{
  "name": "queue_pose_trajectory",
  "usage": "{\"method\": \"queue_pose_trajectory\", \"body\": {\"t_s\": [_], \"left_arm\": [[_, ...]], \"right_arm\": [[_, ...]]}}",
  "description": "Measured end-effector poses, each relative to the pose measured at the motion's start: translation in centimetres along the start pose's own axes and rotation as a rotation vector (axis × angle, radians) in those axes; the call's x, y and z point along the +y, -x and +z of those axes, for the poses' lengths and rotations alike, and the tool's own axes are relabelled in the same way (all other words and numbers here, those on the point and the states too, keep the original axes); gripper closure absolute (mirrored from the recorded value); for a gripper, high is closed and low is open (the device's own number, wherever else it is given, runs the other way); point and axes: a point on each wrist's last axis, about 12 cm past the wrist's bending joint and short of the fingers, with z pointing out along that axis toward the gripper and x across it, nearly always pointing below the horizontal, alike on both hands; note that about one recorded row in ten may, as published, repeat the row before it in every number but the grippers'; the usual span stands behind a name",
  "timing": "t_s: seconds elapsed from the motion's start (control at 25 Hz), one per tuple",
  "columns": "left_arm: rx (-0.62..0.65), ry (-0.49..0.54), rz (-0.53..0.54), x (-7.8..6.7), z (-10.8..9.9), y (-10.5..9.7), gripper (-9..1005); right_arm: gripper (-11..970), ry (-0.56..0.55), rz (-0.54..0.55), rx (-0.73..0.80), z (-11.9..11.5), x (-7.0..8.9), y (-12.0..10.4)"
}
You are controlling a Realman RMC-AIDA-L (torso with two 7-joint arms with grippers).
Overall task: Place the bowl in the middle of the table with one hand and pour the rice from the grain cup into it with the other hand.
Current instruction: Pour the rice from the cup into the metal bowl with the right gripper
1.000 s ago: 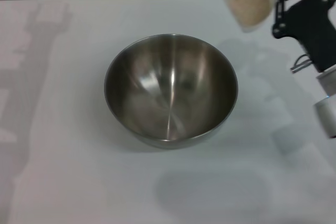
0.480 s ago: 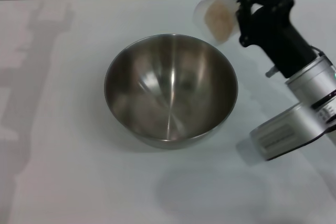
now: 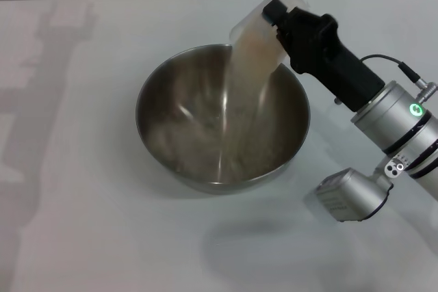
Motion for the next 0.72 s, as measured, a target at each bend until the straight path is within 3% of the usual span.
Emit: {"method": "queue_pose_trajectory", "body": {"t_s": [0.72], "left_arm": [[0.003, 0.003, -0.002, 0.06, 0.12, -0.05, 270]], "right_arm": [[959, -0.019, -0.404, -0.146, 0.69, -0.06, 0.4]]}}
